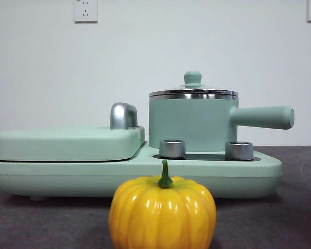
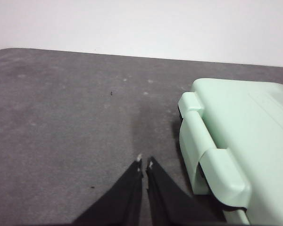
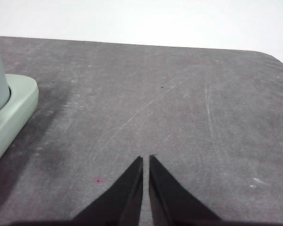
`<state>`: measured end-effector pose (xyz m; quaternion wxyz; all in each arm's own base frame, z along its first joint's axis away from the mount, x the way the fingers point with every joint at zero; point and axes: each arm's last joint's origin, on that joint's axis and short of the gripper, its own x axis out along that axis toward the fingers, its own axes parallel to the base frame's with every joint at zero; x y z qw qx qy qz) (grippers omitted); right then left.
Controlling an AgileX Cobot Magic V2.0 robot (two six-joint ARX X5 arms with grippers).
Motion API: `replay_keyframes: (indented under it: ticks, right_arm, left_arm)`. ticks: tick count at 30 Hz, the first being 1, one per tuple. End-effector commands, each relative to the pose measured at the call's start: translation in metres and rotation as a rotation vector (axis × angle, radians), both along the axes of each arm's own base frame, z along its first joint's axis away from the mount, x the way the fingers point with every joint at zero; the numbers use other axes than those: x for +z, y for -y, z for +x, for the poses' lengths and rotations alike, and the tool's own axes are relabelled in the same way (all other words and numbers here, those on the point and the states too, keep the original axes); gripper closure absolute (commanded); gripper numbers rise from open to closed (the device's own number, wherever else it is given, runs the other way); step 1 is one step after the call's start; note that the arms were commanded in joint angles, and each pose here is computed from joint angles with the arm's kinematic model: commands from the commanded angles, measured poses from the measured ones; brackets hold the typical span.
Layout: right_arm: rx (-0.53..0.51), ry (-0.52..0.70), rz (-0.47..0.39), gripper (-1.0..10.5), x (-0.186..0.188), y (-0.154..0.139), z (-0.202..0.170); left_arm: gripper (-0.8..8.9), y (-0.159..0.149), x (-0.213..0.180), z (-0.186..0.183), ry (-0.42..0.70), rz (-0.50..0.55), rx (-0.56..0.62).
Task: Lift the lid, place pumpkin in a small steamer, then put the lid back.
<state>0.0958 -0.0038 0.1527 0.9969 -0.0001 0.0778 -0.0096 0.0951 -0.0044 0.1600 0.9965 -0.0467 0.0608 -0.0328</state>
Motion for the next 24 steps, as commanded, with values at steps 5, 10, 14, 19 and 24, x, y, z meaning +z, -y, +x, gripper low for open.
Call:
replay_keyframes:
  ticks: [5,10,14,19,24]
  right_arm:
    - [-0.020,0.017,0.139,9.3,0.000,0.000,0.000]
    - [0.040,0.013,0.193,9.3,0.001,-0.002,0.000]
    - [0.097,0.014,0.228,9.3,0.004,-0.004,0.000]
    - [0.128,0.038,0.275,9.3,0.017,-0.005,-0.003]
    - [0.152,0.087,0.317,9.3,0.040,-0.006,-0.009]
  left_arm:
    - [7.94,0.000,-0.005,0.001,-0.008,-0.036,0.001]
    - [7.94,0.000,-0.005,0.001,-0.011,-0.102,0.009]
    - [7.95,0.000,-0.003,0.001,-0.009,-0.139,-0.002]
    - [7.96,0.002,0.006,-0.001,0.009,-0.155,-0.061]
    - [7.96,0.005,0.018,-0.002,0.009,-0.198,-0.090]
